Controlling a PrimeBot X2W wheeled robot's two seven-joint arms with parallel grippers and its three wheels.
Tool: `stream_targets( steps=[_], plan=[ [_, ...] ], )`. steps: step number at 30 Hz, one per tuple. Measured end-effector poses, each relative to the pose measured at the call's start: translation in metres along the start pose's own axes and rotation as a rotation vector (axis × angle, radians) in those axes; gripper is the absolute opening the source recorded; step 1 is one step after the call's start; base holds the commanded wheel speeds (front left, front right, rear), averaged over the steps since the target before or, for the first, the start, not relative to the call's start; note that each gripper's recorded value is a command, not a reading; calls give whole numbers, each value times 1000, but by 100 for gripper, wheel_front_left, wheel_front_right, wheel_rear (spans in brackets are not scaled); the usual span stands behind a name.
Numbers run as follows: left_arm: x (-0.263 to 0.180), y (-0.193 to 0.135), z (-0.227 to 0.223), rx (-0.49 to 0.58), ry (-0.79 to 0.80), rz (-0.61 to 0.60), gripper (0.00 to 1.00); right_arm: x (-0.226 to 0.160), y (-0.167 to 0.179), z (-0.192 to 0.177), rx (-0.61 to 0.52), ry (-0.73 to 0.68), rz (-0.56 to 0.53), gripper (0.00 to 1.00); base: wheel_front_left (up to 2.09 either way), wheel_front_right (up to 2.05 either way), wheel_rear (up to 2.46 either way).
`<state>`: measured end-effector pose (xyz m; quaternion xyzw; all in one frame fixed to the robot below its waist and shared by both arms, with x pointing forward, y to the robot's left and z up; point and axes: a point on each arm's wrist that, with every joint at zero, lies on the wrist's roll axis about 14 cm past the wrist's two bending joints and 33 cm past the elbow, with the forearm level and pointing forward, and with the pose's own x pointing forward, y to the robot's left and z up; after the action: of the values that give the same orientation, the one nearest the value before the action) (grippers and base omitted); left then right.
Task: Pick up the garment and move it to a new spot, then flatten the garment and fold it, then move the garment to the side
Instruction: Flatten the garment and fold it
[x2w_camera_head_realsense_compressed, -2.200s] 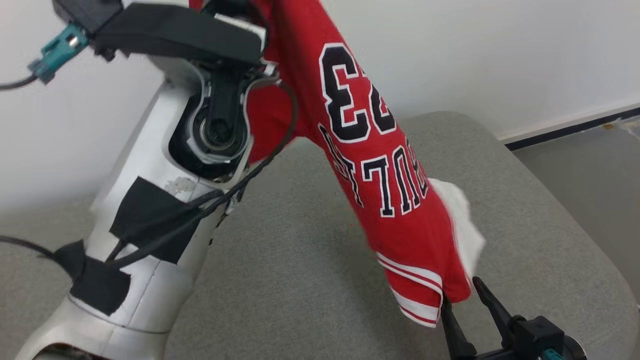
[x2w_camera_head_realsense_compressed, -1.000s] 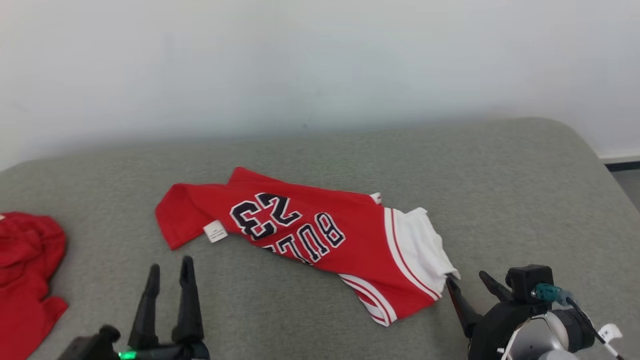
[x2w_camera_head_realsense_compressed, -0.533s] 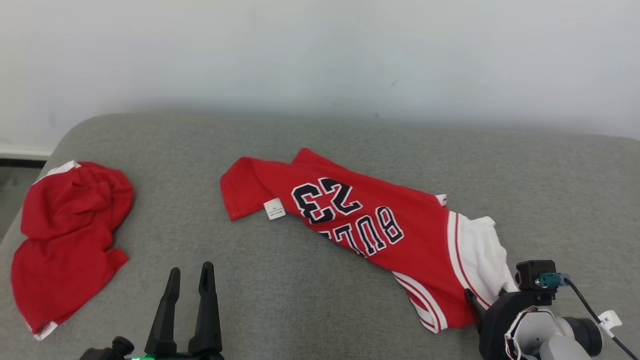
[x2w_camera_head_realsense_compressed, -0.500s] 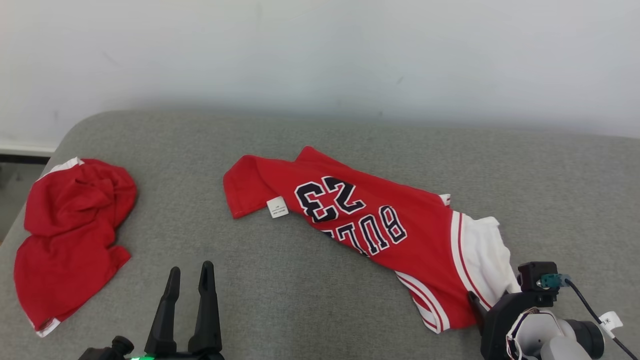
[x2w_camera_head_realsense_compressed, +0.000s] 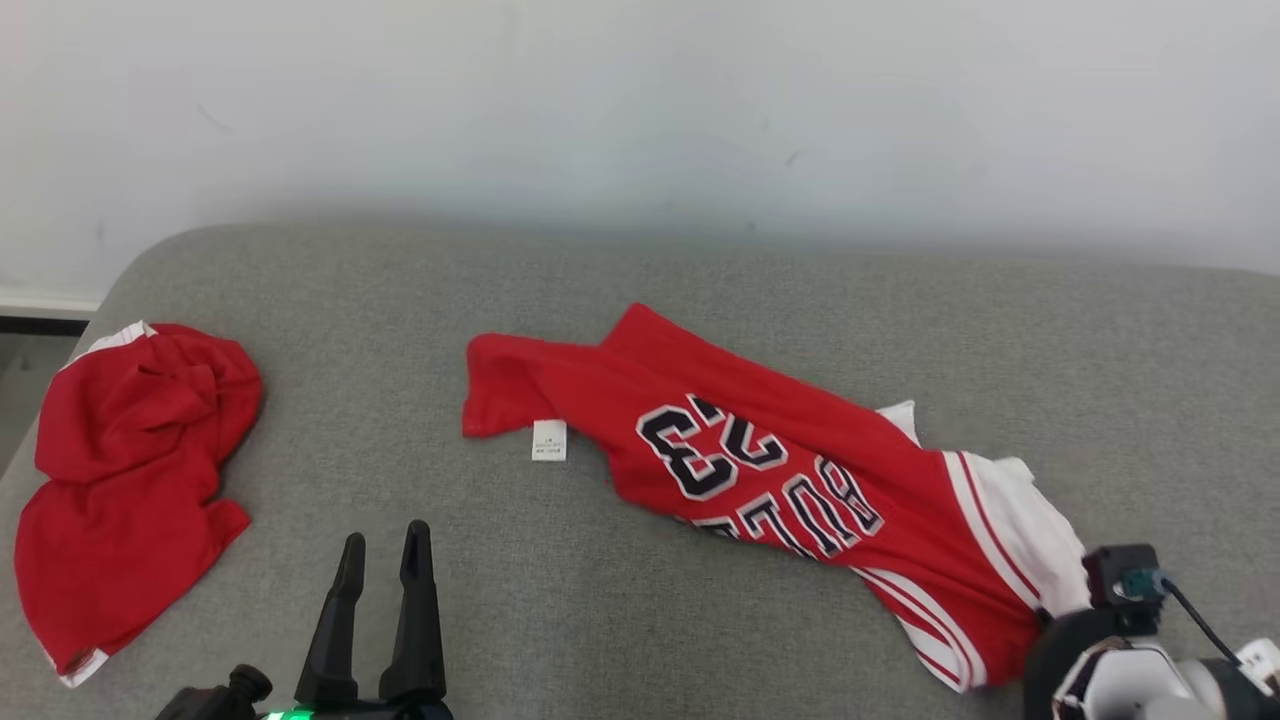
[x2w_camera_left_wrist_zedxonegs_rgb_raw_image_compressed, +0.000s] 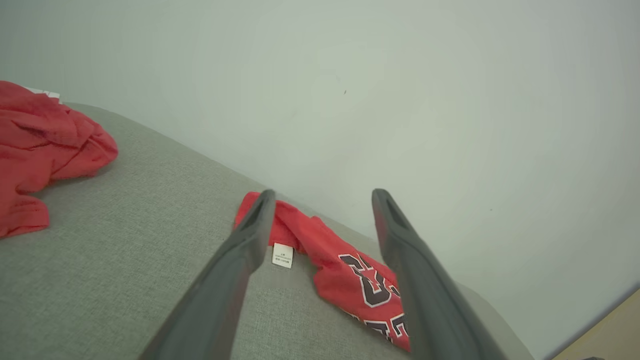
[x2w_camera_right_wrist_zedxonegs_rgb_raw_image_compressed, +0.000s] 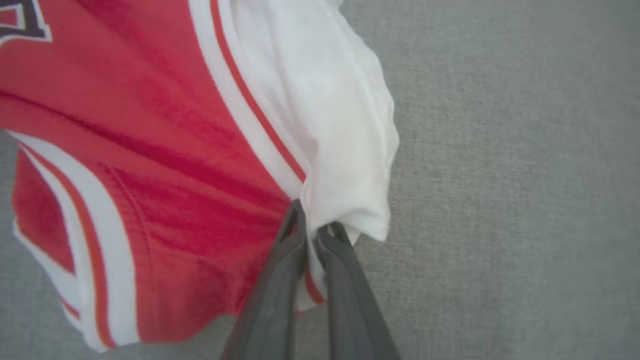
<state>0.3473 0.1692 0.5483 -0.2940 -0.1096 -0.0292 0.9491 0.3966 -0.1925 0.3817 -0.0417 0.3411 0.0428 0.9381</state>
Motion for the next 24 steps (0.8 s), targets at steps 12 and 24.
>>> stream_targets(
  steps=[12,24],
  plan=[
    [5,-24,-20,3,63,-84,100,-48,-54,-18,17,-27,-105,100,0,0,0],
    [72,-84,-76,192,341,-261,100,-113,-2,23,213,-307,24,100,0,0,0]
  ],
)
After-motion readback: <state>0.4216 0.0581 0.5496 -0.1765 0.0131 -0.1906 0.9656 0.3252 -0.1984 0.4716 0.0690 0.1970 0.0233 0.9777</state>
